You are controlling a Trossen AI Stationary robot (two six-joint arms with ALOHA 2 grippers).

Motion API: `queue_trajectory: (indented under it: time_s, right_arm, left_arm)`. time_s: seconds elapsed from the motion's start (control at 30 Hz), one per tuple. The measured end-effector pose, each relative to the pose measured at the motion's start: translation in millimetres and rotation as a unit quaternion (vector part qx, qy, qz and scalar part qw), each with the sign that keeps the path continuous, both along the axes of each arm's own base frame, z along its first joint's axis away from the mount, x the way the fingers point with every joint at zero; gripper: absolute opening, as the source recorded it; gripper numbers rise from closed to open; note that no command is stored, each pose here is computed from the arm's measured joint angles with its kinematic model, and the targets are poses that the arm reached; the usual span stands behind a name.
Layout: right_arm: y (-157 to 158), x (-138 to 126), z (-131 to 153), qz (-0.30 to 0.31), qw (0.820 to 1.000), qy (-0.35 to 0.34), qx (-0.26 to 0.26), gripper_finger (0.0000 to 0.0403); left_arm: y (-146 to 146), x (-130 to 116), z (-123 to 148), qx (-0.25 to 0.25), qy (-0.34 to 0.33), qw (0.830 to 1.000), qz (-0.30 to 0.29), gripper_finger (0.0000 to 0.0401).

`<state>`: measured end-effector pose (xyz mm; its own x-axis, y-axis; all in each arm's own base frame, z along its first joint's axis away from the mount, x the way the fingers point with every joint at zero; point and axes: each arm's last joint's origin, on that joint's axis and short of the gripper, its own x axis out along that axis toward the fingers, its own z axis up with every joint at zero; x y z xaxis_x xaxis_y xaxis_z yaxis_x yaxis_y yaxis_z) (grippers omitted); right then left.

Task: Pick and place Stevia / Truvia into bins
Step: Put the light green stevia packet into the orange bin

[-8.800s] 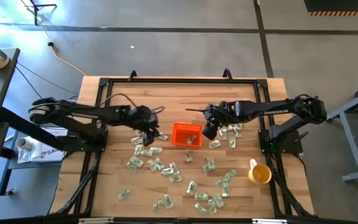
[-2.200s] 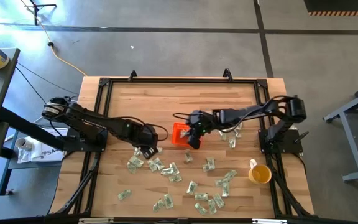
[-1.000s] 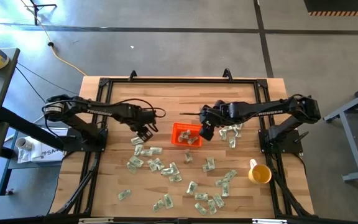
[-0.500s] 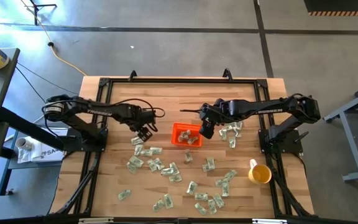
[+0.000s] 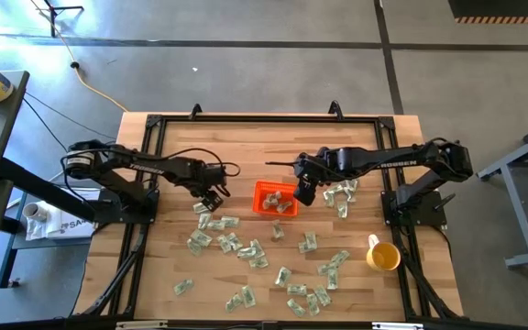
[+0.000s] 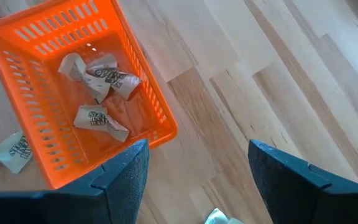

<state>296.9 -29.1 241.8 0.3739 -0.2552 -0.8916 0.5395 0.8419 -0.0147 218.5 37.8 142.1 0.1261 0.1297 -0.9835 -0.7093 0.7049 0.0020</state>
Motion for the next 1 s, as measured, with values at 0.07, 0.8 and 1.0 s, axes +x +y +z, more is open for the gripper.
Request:
queue_trajectory:
  time_s: [0.07, 0.8, 1.0]
  right_arm:
    - [0.0, 0.0, 0.0, -0.003, 1.0, -0.001, 0.002, 0.0265]
    - [46.1, -20.4, 11.6, -0.029, 0.997, 0.013, -0.065, 0.0245]
    - [51.3, -37.9, 15.6, -0.054, 0.996, 0.05, -0.059, 0.0239]
  left_arm:
    - [-0.2, -0.7, -1.8, 0.0, -0.006, 1.0, 0.001, 0.0262]
    - [6.2, 42.1, 46.2, 0.013, -0.123, 0.992, -0.002, 0.0022]
    - [11.5, 79.2, 95.5, 0.054, -0.284, 0.956, -0.054, 0.0037]
